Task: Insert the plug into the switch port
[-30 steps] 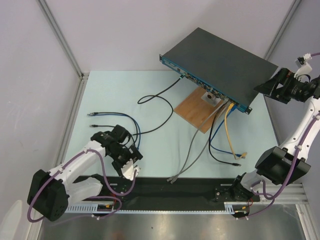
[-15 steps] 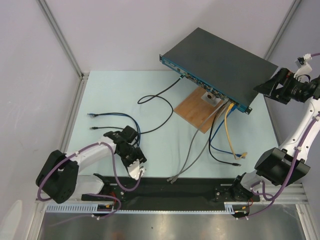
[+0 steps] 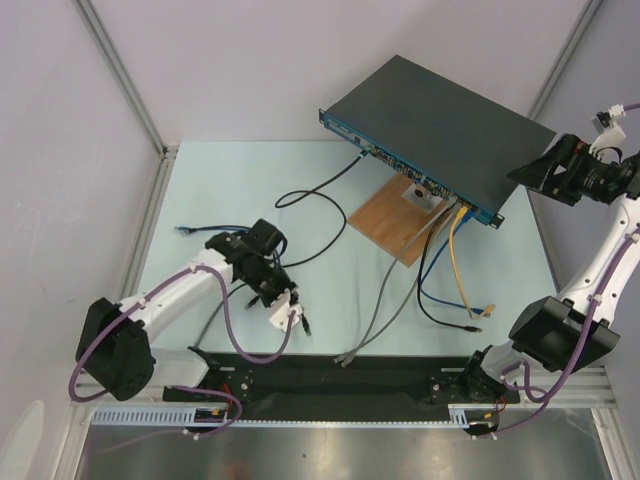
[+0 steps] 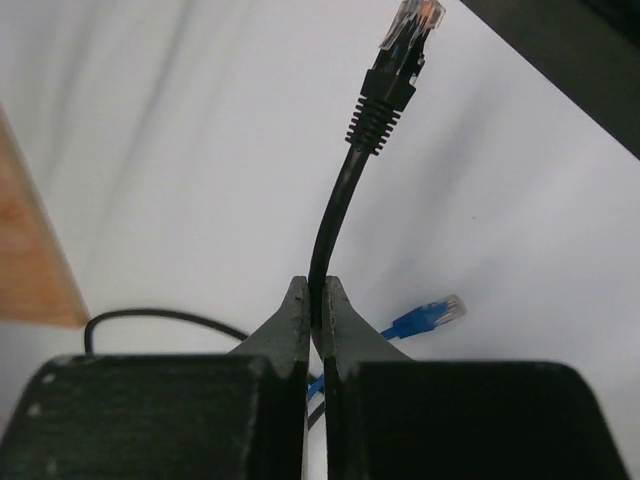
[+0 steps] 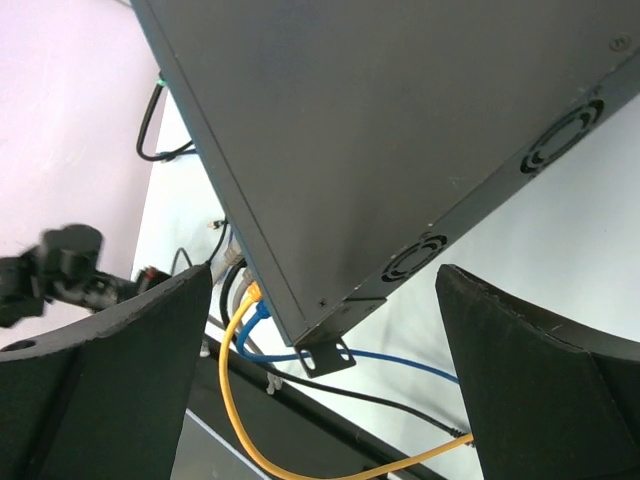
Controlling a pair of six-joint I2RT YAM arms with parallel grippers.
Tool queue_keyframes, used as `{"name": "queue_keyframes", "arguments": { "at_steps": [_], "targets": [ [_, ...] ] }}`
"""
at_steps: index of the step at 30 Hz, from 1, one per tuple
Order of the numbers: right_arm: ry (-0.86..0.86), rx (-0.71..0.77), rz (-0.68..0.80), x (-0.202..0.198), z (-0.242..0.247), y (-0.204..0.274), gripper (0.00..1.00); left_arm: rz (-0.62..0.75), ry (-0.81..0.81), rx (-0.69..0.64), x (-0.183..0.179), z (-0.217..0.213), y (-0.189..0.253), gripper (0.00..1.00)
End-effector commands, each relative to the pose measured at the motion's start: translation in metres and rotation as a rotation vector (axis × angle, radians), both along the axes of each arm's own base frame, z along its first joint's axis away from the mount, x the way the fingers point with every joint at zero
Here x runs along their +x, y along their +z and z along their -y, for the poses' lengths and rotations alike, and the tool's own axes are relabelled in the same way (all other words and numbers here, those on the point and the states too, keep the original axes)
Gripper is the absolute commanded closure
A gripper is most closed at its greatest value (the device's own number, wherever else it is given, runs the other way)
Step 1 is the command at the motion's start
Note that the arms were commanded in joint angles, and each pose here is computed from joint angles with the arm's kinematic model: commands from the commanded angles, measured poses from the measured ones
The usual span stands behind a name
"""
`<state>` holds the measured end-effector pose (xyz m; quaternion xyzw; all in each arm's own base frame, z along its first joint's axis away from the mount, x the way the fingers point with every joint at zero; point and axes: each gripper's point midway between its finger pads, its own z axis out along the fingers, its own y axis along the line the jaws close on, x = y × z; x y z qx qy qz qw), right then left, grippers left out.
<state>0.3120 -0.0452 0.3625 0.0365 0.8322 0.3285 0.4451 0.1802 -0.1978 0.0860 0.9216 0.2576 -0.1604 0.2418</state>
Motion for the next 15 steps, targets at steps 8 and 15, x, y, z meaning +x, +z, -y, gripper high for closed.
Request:
{"name": "queue_keyframes", "arguments": {
  "at_steps": [8,15],
  "targets": [
    [0.155,-0.044,0.311,-0.016,-0.044,0.07,0.01,-0.461,0.394,-0.358,-0.003,0.074,0.188,1.0],
    [0.243,0.023,0.369,-0.031,-0.079,0.083,0.12,-0.73,0.984,-0.63,0.062,0.12,0.266,1.0]
  ]
}}
